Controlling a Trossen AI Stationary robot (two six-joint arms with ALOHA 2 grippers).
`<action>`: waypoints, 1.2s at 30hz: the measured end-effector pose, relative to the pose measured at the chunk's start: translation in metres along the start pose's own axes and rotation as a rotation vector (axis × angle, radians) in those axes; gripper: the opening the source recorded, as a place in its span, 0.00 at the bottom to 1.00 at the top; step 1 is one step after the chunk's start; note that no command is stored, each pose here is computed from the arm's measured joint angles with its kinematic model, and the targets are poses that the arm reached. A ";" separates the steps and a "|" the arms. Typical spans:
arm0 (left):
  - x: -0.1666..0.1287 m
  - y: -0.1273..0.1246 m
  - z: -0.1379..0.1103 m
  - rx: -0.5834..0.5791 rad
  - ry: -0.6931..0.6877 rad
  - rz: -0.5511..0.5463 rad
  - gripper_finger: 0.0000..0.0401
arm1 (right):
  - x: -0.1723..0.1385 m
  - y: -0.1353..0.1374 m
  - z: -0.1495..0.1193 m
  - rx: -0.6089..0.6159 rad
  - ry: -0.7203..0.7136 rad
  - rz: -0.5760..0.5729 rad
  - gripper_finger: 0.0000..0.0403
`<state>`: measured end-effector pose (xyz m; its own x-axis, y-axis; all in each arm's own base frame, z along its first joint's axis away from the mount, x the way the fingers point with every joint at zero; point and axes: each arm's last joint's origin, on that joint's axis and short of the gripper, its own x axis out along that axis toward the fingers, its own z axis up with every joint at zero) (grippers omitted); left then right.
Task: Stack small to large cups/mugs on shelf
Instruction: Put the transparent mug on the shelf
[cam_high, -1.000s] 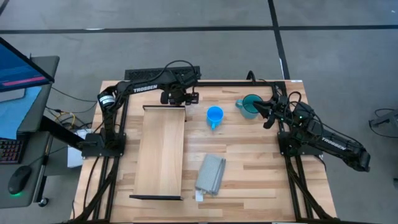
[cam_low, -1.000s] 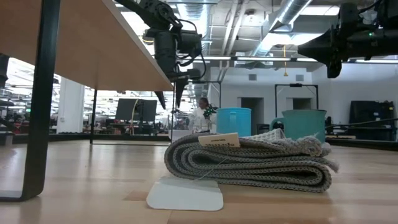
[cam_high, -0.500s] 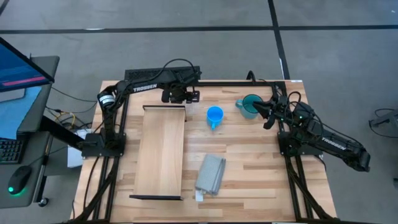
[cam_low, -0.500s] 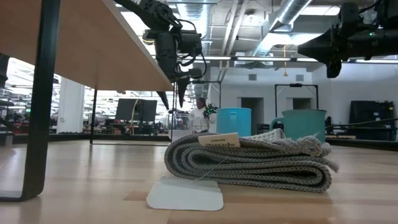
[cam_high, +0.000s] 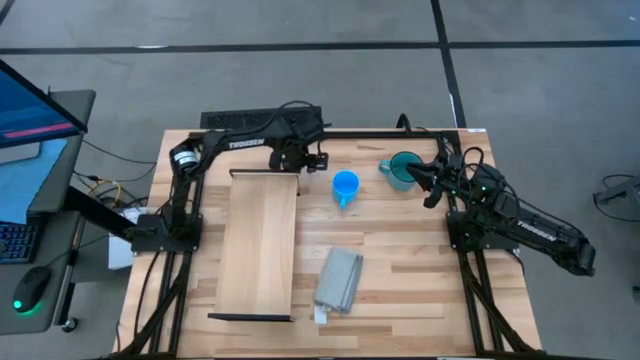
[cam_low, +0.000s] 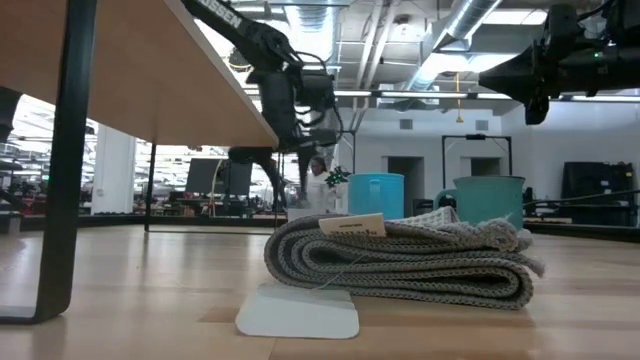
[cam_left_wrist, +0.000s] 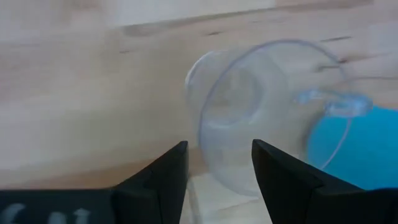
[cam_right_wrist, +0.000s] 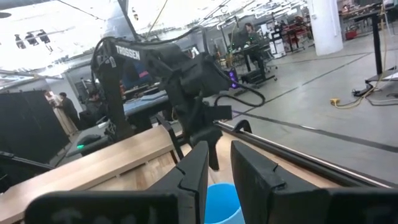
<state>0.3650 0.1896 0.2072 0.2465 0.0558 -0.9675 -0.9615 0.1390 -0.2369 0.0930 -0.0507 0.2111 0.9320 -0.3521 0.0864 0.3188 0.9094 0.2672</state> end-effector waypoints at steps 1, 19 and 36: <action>0.001 0.000 0.000 0.001 0.004 0.005 0.42 | 0.000 0.000 0.000 0.000 0.001 0.005 0.23; 0.005 0.000 0.001 0.034 -0.001 0.008 0.02 | 0.000 0.000 0.000 0.000 0.002 0.018 0.23; 0.004 0.002 0.005 0.066 -0.010 0.011 0.00 | 0.000 0.000 0.000 0.001 0.006 0.018 0.23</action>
<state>0.3643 0.1952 0.2030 0.2374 0.0672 -0.9691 -0.9541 0.2035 -0.2196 0.0932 -0.0503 0.2110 0.9386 -0.3343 0.0855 0.3018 0.9155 0.2662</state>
